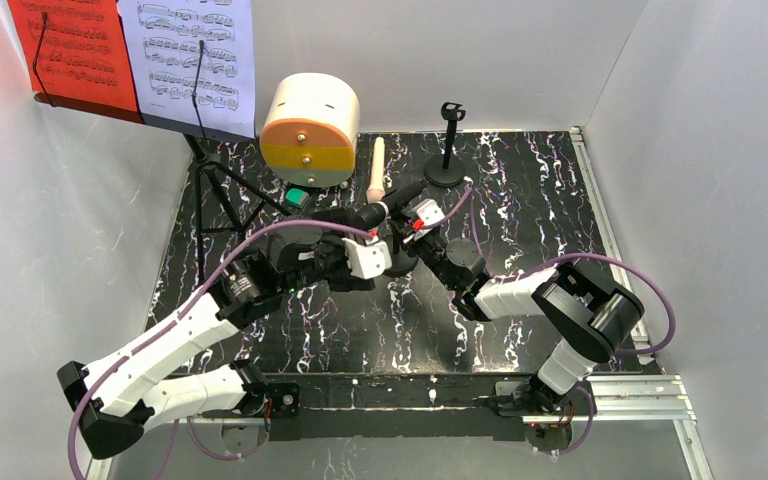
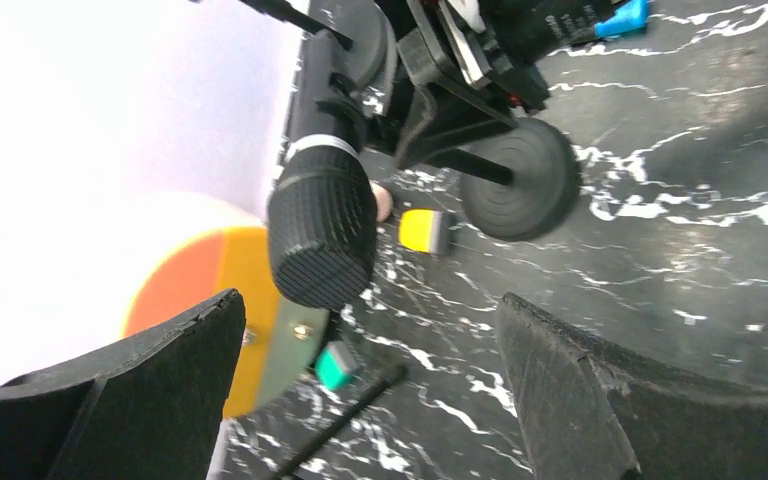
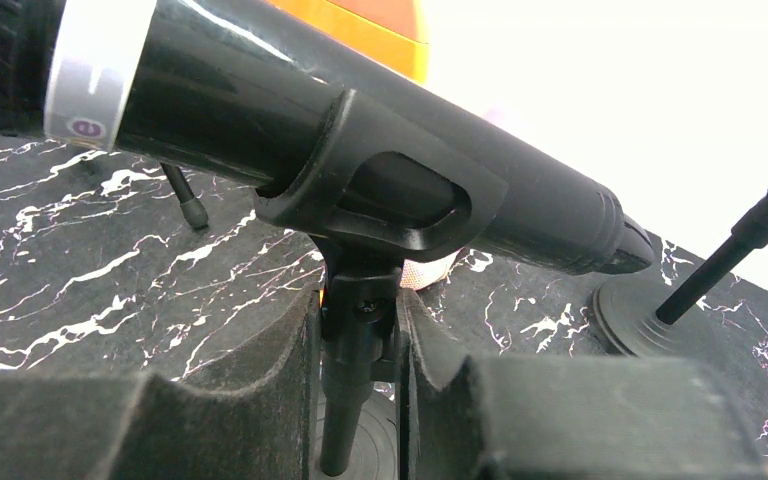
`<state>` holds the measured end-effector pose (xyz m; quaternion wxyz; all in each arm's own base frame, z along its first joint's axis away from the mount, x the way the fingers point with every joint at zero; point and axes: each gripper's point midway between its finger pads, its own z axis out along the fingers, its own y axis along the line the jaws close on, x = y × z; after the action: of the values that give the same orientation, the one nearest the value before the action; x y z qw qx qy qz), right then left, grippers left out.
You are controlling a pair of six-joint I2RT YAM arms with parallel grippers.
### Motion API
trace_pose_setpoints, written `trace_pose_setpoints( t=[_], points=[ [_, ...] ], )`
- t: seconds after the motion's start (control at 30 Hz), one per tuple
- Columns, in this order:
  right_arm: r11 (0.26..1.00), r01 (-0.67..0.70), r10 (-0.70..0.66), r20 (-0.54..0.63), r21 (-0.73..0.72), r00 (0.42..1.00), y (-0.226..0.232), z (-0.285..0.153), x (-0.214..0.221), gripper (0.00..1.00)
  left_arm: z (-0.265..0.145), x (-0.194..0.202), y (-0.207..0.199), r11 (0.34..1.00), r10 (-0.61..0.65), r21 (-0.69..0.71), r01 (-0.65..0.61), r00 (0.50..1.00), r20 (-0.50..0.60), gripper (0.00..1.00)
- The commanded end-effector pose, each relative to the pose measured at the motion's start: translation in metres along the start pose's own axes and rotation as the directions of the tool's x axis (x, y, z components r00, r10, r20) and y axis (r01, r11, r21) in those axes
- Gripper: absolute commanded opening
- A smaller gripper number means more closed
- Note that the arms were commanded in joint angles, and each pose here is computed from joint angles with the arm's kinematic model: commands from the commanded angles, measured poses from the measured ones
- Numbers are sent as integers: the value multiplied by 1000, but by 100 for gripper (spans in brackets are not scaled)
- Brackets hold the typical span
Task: Pack up the instrument practice props
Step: Remove the microphone from the microphone stand.
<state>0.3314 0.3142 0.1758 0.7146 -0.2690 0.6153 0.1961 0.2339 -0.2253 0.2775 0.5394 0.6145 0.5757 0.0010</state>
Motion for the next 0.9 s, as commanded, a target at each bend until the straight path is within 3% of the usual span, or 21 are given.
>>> trace_pose_setpoints(
  t=[0.0, 0.23, 0.53, 0.63, 0.87],
  points=[
    [992, 121, -124, -361, -32, 924, -9, -36, 102, 1, 7, -23, 33, 960, 257, -130, -247, 964, 63, 94],
    [993, 113, -119, -361, -37, 925, -7, -36, 102, 1, 31, -23, 41, 911, 393, -138, -389, 919, 4, 93],
    [993, 109, -115, -359, -38, 926, -7, -36, 102, 1, 62, -8, 33, 878, 470, -60, -475, 879, -86, 80],
    [993, 110, -116, -361, -37, 925, -7, -36, 102, 1, 66, -3, 36, 876, 470, -57, -479, 874, -123, 70],
    [992, 126, -123, -373, -14, 920, -14, -37, 106, 1, 51, -5, 41, 891, 436, -83, -447, 892, -122, 31]
  ],
)
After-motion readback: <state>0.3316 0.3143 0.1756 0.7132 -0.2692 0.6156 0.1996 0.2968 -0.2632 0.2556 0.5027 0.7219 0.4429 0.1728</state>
